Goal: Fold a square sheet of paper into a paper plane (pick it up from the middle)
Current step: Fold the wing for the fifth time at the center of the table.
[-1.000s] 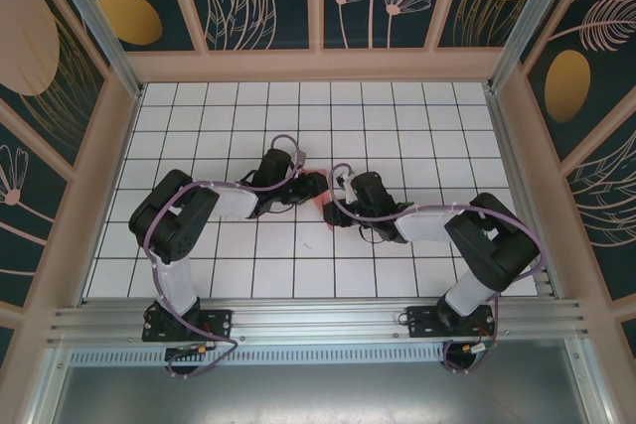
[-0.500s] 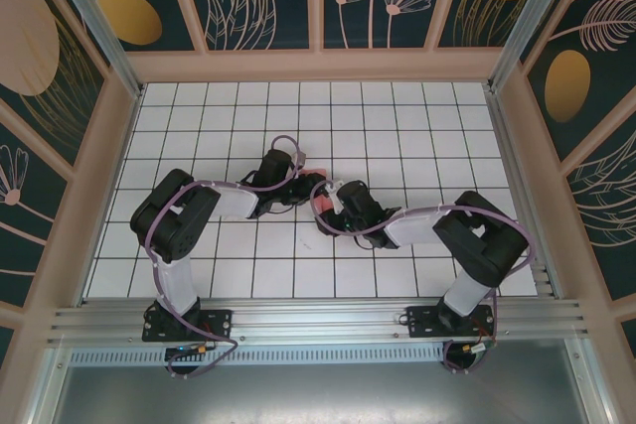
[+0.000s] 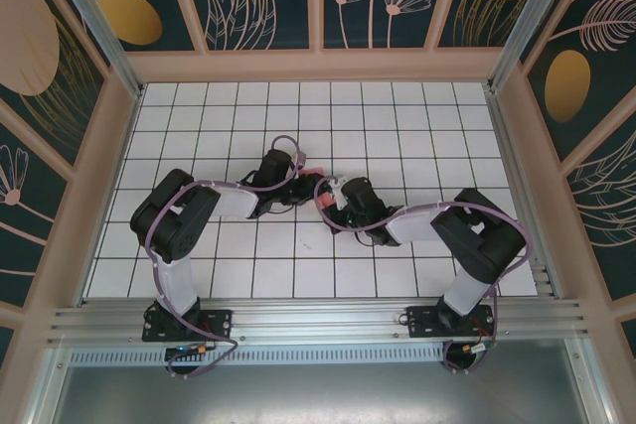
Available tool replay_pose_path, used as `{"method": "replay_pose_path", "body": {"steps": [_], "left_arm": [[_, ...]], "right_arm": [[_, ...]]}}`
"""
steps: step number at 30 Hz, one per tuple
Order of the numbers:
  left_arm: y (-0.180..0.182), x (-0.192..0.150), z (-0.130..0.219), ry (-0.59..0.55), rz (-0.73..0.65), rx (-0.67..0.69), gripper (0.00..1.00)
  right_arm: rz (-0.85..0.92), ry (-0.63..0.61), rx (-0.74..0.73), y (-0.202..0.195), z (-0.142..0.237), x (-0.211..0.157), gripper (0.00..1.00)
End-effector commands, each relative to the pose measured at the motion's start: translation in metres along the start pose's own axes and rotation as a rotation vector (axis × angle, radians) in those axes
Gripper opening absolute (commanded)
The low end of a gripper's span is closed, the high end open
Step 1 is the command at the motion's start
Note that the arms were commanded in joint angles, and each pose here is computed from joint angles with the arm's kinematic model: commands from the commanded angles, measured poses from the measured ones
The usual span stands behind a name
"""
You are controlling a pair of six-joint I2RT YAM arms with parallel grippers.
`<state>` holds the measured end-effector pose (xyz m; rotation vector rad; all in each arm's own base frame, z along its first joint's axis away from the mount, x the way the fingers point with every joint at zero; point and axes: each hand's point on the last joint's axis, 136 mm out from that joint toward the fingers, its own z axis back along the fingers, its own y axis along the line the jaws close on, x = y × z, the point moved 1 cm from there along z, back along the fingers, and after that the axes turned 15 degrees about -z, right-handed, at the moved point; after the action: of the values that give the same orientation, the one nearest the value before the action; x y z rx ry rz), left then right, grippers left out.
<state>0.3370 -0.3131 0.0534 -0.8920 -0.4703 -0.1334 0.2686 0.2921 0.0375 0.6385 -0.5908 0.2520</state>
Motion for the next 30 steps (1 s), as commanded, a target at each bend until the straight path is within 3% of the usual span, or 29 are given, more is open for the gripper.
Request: {"method": "replay_pose_path", "body": {"steps": [1,6,20,30], "left_arm": [[-0.009,0.011,0.001,-0.022,-0.024,-0.040,0.48],[-0.015,0.014,0.005,-0.042,-0.035,-0.062,0.49],[-0.049,0.019,0.042,-0.134,-0.108,-0.172,0.55],[-0.055,0.000,0.046,-0.098,-0.137,-0.246,0.55]], "right_arm": [[-0.054,0.036,0.085,0.005,-0.001,-0.009,0.07],[-0.131,0.052,0.119,0.001,-0.002,-0.011,0.00],[-0.414,-0.003,0.336,0.012,0.024,0.002,0.00],[-0.608,0.032,0.360,-0.004,0.017,-0.007,0.00]]}}
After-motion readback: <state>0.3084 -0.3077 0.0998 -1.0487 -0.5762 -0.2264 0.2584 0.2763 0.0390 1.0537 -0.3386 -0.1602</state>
